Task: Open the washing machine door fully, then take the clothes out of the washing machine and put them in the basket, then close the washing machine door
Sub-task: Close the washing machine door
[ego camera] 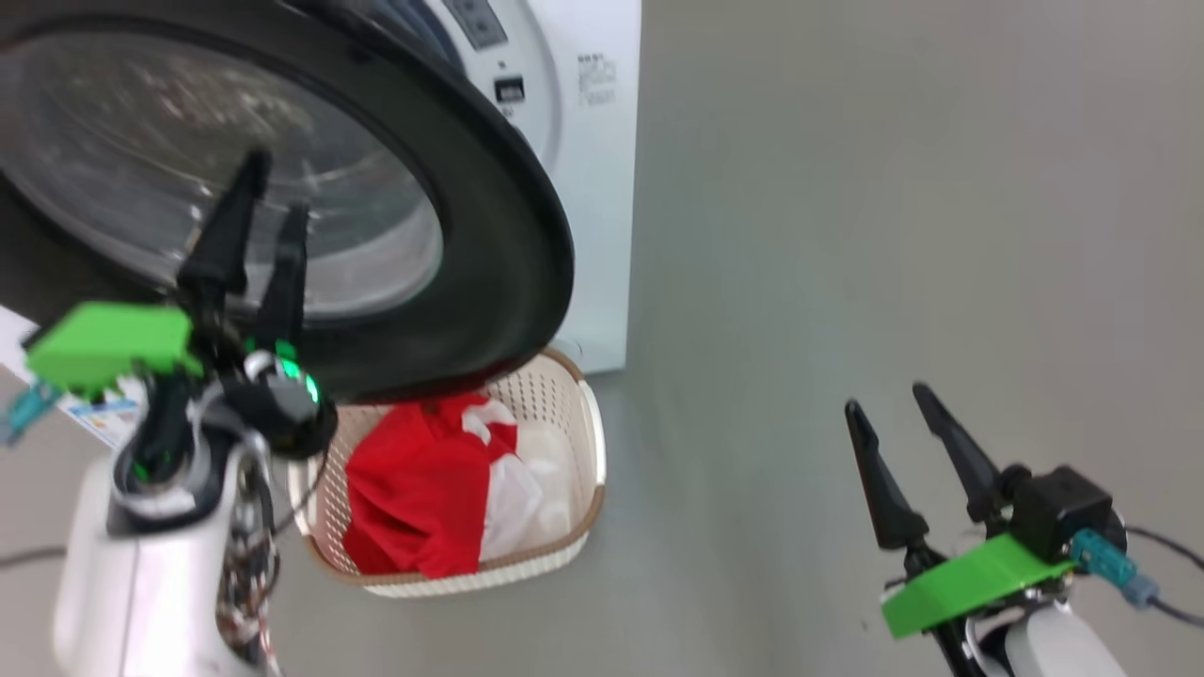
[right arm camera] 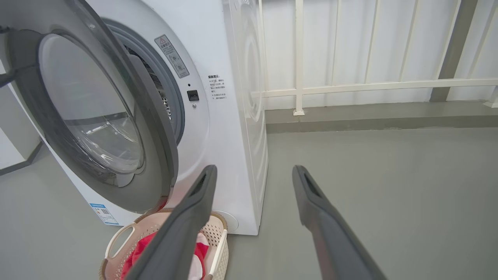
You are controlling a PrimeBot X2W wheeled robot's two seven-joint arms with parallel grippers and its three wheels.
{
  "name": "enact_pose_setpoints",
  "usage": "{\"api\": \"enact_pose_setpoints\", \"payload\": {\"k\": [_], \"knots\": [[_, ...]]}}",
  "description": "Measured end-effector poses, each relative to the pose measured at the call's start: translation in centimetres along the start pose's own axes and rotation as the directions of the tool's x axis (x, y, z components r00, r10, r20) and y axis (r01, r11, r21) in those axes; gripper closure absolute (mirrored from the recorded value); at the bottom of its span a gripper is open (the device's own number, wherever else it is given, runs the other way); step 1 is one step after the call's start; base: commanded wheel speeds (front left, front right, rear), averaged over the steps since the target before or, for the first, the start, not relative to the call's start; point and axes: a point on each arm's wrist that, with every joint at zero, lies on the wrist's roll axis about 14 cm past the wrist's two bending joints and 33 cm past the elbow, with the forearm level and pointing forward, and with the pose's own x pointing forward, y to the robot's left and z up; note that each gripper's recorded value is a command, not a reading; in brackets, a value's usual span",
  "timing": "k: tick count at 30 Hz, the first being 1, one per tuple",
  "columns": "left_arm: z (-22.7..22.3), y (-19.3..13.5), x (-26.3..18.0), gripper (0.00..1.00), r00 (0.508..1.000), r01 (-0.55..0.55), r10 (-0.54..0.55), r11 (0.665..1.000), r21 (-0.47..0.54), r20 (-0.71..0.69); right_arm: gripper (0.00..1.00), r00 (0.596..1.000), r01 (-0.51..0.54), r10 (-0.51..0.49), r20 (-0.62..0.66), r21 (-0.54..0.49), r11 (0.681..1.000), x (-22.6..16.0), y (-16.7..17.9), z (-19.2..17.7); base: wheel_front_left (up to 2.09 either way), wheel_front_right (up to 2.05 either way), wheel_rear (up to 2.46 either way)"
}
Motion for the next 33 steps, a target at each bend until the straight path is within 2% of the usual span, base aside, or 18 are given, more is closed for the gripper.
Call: {"api": "enact_pose_setpoints", "payload": {"k": [9,13,16,19,22,23,26,28,31,33], "knots": [[1.1,-1.0,-6.4,0.00,0.996,0.058,-0.064,0.993,0.103,0.055,0.00,0.999,-0.029,0.029,0.018,0.000,1.000,-2.1,1.1,0.7,0.00,0.00,0.00],[3.1,-1.4,-9.7,0.00,0.985,0.058,-0.105,0.948,0.314,0.135,0.00,0.998,-0.046,0.046,0.041,0.002,0.999,-2.4,1.7,1.5,0.00,0.00,0.00],[4.0,-0.8,-12.1,0.00,0.979,-0.003,-0.109,0.839,0.543,0.174,0.00,0.997,-0.056,0.056,0.053,0.001,0.998,-2.7,2.0,1.9,0.00,0.00,0.00],[4.5,-0.3,-14.2,0.00,0.970,-0.048,-0.125,0.745,0.666,0.209,0.00,0.997,-0.062,0.062,0.049,0.002,0.998,-3.2,2.3,1.7,0.00,0.00,0.00],[4.2,-0.4,-15.8,0.00,0.965,-0.056,-0.167,0.621,0.782,0.201,0.00,0.996,-0.067,0.066,0.059,0.001,0.998,-3.4,2.4,2.0,0.00,0.00,0.00],[4.0,-0.5,-16.3,0.00,0.963,-0.053,-0.185,0.586,0.808,0.197,0.00,0.996,-0.067,0.067,0.063,0.001,0.998,-3.4,2.4,2.1,0.00,0.00,0.00],[3.4,-0.4,-17.6,0.00,0.958,-0.052,-0.214,0.520,0.853,0.189,0.00,0.995,-0.065,0.065,0.077,0.001,0.998,-3.4,2.4,2.6,0.00,0.00,0.00],[3.4,0.2,-18.4,0.00,0.961,-0.073,-0.206,0.453,0.888,0.184,0.00,0.994,-0.059,0.059,0.087,0.002,0.998,-3.4,2.2,2.9,0.00,0.00,0.00],[3.8,0.8,-19.4,0.00,0.963,-0.116,-0.191,0.343,0.932,0.190,0.00,0.994,-0.048,0.048,0.097,0.004,0.999,-3.5,1.9,3.2,0.00,0.00,0.00],[4.2,0.8,-19.8,0.00,0.962,-0.151,-0.188,0.245,0.958,0.199,0.00,0.994,-0.044,0.043,0.104,0.007,0.999,-3.4,1.8,3.4,0.00,0.00,0.00]]}}
